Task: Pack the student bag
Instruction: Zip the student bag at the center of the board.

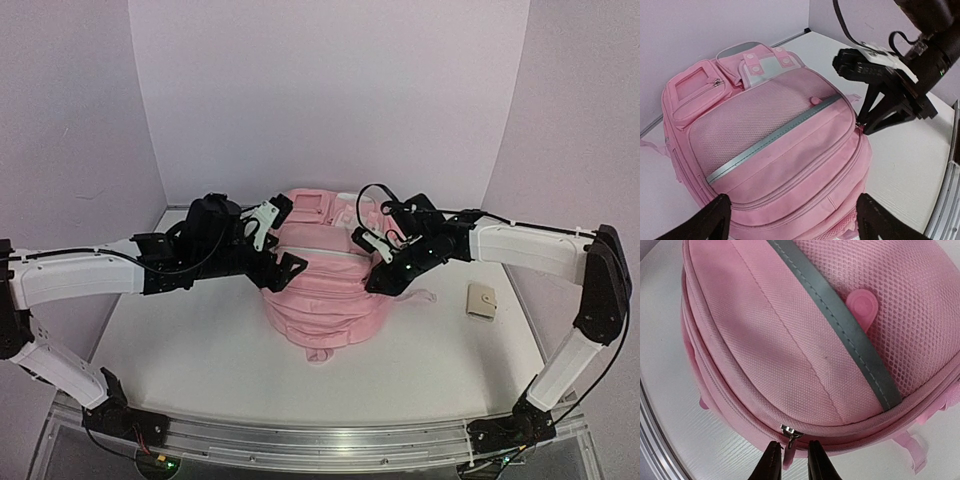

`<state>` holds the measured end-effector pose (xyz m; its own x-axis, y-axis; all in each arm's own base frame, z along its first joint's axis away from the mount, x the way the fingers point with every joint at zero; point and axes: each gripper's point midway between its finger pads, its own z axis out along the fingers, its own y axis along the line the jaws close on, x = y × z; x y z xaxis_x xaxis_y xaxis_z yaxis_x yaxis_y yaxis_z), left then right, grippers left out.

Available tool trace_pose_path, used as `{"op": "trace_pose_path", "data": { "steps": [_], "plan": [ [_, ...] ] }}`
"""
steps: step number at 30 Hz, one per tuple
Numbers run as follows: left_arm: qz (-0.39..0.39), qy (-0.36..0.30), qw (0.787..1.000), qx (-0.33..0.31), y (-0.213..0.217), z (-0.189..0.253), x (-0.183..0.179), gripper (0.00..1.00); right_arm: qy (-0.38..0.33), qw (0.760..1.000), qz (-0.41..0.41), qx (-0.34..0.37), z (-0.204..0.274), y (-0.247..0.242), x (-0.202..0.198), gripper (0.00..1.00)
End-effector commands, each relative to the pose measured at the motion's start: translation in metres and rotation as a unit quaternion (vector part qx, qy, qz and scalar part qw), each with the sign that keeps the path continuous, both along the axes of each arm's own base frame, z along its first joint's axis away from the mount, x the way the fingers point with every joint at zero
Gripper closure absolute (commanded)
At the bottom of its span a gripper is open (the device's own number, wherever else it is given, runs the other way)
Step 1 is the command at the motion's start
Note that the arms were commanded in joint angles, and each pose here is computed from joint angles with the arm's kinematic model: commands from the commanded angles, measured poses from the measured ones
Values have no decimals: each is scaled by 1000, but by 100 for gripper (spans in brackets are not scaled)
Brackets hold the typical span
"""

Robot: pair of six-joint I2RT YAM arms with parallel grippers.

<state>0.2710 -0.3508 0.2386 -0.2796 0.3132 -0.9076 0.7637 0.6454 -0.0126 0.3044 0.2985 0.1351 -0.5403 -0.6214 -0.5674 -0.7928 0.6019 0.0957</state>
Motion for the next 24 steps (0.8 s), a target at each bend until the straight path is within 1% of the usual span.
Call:
{"op": "trace_pose_path", "data": {
  "steps": [1,4,6,10,12,15,16,20,24],
  "plan": [
    [-82,-90,991,62,-15,-7,-15,25,5,1000,-8,8,-4,4,1,87],
    [-102,-122,984,79,-22,-9,-18,32,13,1000,-6,4,-10,2,-2,81],
    [-109,-138,981,86,-26,-9,-16,35,15,1000,-5,-3,-16,1,-2,84],
    [-132,-166,970,120,-38,-21,-16,37,13,1000,-4,-9,-22,0,-2,86],
    [-144,-178,962,148,-44,-34,-14,38,15,1000,-2,-5,-21,0,-4,91],
    [-164,-205,948,180,-55,-49,-12,45,16,1000,1,6,-15,2,-6,99],
    [-166,-215,944,188,-59,-51,-11,47,16,1000,2,11,-12,3,-7,100],
    [-171,-251,928,214,-74,-52,-2,52,18,999,6,27,-3,6,-10,100],
    [-179,-266,915,244,-89,-53,0,54,21,999,4,33,0,7,-12,100]
  ]
}}
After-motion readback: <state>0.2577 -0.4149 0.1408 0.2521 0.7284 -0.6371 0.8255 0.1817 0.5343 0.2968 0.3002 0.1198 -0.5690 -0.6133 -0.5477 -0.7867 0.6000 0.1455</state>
